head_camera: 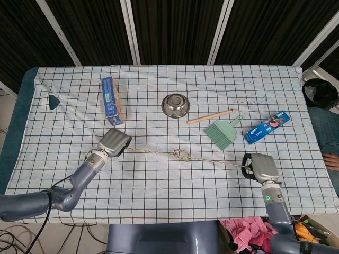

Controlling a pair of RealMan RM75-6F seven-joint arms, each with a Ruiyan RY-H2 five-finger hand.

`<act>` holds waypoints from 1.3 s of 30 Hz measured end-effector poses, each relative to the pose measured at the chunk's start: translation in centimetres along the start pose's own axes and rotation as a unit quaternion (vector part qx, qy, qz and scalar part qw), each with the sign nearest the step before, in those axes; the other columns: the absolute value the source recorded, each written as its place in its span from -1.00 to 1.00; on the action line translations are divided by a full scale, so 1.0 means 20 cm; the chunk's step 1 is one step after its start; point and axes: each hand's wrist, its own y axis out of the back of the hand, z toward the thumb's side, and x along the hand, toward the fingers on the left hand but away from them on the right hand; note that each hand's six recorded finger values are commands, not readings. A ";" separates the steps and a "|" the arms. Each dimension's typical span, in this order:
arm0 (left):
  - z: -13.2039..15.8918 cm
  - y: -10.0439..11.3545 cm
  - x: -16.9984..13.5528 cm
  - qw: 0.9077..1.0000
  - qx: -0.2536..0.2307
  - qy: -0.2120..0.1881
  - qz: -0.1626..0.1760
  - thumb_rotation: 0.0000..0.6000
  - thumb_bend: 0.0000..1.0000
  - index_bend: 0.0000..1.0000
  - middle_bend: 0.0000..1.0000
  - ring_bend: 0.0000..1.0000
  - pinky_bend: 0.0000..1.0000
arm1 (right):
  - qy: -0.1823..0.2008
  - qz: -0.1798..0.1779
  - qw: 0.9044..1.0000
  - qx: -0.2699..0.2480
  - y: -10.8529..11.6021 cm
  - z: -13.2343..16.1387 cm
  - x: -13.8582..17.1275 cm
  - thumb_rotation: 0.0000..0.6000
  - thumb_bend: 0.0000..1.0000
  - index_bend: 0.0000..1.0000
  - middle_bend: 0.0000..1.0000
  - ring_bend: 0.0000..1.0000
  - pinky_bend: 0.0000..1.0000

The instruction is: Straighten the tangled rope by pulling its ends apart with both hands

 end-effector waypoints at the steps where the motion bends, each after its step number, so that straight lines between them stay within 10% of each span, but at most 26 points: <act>1: -0.03 0.00 -0.02 1.000 0.001 0.004 0.002 1.00 -0.06 0.14 0.95 0.75 0.54 | -0.006 -0.002 1.000 0.000 0.02 -0.04 0.01 1.00 -0.12 0.29 1.00 1.00 1.00; 39: -0.42 -0.21 -0.17 0.997 -0.007 0.068 -0.027 1.00 -0.06 0.13 0.94 0.75 0.54 | -0.134 0.012 0.991 -0.007 -0.01 -0.63 -0.08 1.00 -0.11 0.29 1.00 1.00 1.00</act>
